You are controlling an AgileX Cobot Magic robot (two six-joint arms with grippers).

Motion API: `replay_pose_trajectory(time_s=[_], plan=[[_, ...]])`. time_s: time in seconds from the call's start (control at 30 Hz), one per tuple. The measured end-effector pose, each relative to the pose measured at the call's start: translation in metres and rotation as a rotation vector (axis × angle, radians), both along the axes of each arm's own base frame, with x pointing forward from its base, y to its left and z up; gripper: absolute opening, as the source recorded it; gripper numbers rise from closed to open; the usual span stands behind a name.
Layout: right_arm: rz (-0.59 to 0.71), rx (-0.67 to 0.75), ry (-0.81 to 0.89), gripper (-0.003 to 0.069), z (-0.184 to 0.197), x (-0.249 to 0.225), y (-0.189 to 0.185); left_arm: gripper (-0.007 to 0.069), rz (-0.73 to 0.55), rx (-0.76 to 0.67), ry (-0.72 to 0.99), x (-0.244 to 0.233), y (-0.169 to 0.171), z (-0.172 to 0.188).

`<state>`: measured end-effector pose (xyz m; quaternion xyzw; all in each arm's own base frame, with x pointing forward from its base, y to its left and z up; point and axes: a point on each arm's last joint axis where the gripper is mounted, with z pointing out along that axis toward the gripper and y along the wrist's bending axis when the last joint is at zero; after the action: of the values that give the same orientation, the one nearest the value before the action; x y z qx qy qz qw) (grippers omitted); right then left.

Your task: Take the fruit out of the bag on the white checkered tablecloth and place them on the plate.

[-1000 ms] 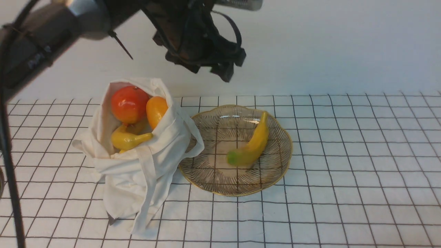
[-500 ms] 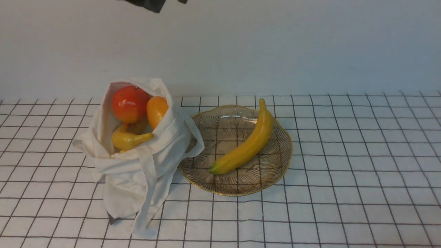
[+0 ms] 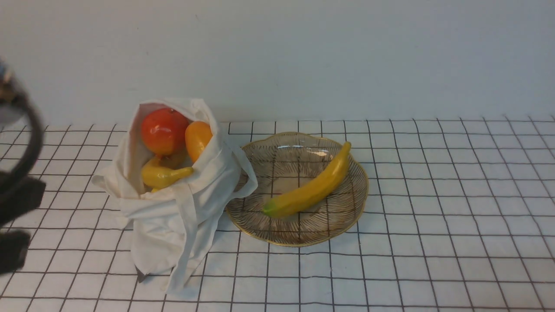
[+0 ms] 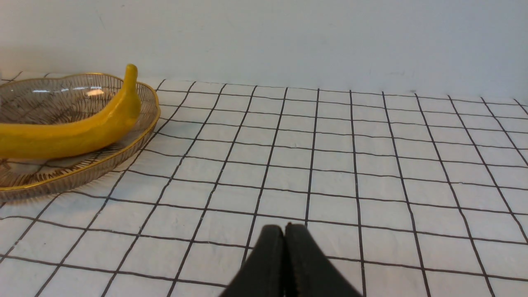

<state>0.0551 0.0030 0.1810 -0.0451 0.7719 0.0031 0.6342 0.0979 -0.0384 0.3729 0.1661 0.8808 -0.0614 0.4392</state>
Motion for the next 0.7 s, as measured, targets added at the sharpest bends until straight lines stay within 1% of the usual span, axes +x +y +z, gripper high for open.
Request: replay_pose_trajectory(time_s=[0.07, 0.1, 0.13, 0.17, 0.23, 0.33, 0.4, 0.7], plan=[[0.000, 0.000, 0.000, -0.0015, 0.000, 0.000, 0.000, -0.0008, 0.001, -0.066, -0.086, -0.014, 0.006, -0.016], [0.000, 0.000, 0.000, -0.0015, 0.000, 0.000, 0.000, -0.0008, 0.001, -0.117, -0.145, -0.023, 0.010, -0.034], [0.000, 0.000, 0.000, -0.0015, 0.000, 0.000, 0.000, -0.0008, 0.001, -0.144, -0.169, -0.028, 0.012, -0.049], [0.000, 0.000, 0.000, -0.0015, 0.000, 0.000, 0.000, -0.0008, 0.001, -0.156, -0.186, -0.029, 0.012, -0.048], [0.000, 0.000, 0.000, -0.0015, 0.000, 0.000, 0.000, -0.0008, 0.003, -0.196, -0.220, -0.035, 0.015, -0.072], [0.000, 0.000, 0.000, -0.0015, 0.000, 0.000, 0.000, -0.0008, 0.002, -0.207, -0.234, -0.037, 0.016, -0.090], [0.000, 0.000, 0.000, -0.0015, 0.000, 0.000, 0.000, -0.0008, 0.000, -0.206, -0.232, -0.037, 0.016, -0.096], [0.000, 0.000, 0.000, -0.0015, 0.000, 0.000, 0.000, -0.0008, 0.001, -0.202, -0.229, -0.037, 0.016, -0.098]])
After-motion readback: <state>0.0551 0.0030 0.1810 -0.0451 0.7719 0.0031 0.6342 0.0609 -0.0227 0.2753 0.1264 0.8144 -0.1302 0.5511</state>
